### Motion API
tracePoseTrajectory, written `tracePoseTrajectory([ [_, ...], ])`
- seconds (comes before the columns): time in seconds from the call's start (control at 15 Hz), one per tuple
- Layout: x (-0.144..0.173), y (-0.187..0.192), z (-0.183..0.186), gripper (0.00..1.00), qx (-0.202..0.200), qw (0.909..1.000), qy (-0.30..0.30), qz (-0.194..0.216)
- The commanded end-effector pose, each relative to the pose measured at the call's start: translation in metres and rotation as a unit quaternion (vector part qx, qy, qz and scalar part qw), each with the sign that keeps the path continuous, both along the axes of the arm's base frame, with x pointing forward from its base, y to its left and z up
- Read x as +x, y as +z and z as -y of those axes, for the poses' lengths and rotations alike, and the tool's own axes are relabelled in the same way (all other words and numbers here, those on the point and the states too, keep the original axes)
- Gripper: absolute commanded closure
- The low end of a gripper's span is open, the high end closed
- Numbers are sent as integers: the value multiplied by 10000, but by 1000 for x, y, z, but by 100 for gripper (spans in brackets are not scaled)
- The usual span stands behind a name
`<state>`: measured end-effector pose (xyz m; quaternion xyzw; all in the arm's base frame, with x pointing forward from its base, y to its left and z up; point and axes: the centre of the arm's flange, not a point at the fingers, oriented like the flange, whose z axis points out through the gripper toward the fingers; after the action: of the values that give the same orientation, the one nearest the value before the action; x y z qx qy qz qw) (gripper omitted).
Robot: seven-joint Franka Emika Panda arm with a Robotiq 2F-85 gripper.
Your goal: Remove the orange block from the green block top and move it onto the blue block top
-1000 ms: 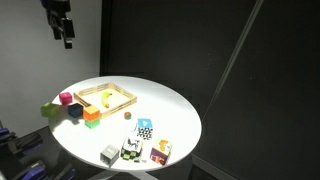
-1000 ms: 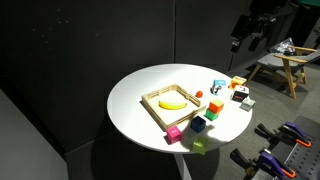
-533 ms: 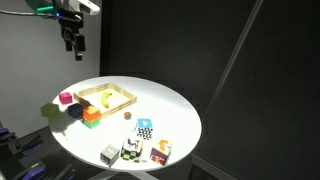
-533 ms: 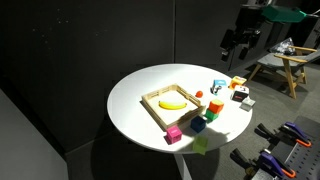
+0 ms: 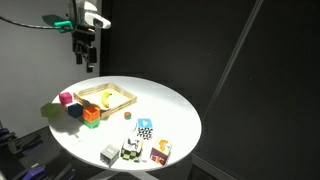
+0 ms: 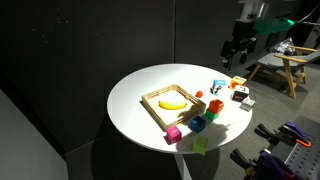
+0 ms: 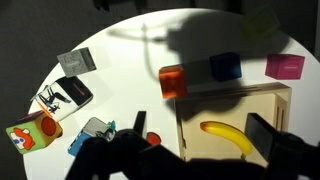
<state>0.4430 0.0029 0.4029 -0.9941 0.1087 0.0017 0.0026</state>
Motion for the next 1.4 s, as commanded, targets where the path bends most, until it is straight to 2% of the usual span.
tracePoseTrajectory([
  [0.0,5,-6,2,0,-311,9985,451,31],
  [0.2,2,-7,1,0,-281,9978,586,-126],
  [0.27,2,-11,0,0,-269,9986,435,-95],
  [0.73,2,-11,-1,0,-268,9983,503,-105],
  [1.33,12,-64,-10,0,-276,9964,694,406],
])
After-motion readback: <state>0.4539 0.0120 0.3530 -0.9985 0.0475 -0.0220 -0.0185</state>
